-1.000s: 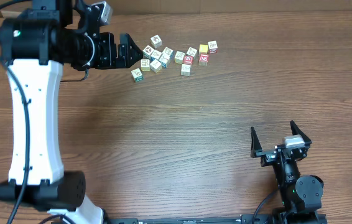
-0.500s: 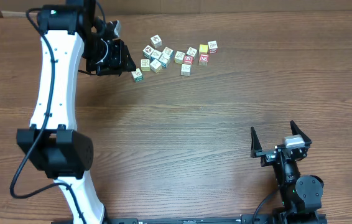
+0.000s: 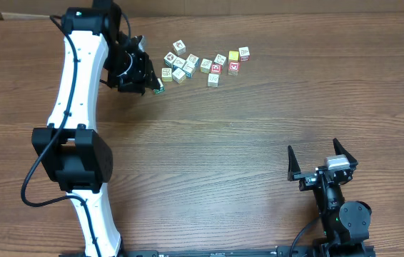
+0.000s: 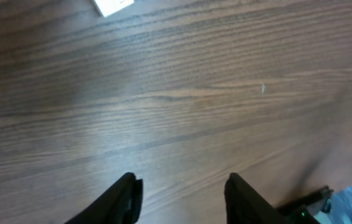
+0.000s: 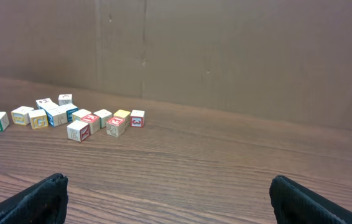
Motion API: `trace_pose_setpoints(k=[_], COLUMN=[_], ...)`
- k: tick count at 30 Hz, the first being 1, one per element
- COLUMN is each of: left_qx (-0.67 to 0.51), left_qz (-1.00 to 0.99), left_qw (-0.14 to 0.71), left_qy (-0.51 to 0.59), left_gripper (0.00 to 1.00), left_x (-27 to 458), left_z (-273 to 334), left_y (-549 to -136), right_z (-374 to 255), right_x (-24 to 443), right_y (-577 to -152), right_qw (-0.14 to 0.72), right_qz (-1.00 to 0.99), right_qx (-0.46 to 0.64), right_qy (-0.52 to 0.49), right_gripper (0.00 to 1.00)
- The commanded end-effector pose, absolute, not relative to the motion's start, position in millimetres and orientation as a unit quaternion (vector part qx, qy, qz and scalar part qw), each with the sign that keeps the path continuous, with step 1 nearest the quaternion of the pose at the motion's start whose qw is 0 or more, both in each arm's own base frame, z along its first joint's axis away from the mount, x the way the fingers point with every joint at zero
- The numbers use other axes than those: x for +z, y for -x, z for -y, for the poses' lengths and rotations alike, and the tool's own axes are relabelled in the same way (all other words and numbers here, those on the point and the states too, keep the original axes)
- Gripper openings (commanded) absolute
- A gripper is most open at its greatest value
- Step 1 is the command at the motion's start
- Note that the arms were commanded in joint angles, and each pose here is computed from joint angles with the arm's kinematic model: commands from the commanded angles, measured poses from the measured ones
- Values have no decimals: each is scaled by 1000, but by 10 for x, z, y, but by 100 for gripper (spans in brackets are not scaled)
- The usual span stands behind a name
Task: Form a horizontal line
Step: 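Raise the left arm and reach toward the block cluster, then lower the left gripper over the yellow-topped cello block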
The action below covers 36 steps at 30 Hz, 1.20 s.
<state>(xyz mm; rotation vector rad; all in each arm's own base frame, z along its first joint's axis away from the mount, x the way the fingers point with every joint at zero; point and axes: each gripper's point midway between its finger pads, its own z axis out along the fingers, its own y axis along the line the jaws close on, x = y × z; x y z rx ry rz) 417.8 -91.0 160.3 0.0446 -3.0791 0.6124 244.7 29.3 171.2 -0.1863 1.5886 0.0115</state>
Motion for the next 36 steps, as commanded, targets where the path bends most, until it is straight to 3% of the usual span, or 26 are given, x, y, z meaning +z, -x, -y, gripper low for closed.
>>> trace_pose_setpoints(k=[1,7,12,20,26,36], left_qx=[141,37,33,60,80,37], left_qz=[989,995,995,995,993,990], left_qw=[7,-15,-36,-40,-54,-134], left_qy=[-48,-95,-85,-67,-68,-26], left_gripper=[45,56,68,64,75,77], left_x=[1481,1415,1417,1428,1447,1496], left_z=[852,708,849,1153,1461,1762], left_y=[-4198,-4257,-4333,-4324,-4347,-4545], right_z=[-309,-309,-309,-309,-309,-308], right_x=[1695,1695,1695,1695,1695,1695], right_y=[-2446,-2446,-2446,-2446,-2446,-2446], right_qw=[698,698,698,698,698,698], right_qz=[-710,-710,-710,-710,-710,-710], right_qx=[8,8,8,8,8,7], right_qy=[87,87,87,87,87,87], right_gripper=[100,100,100,100,100,100])
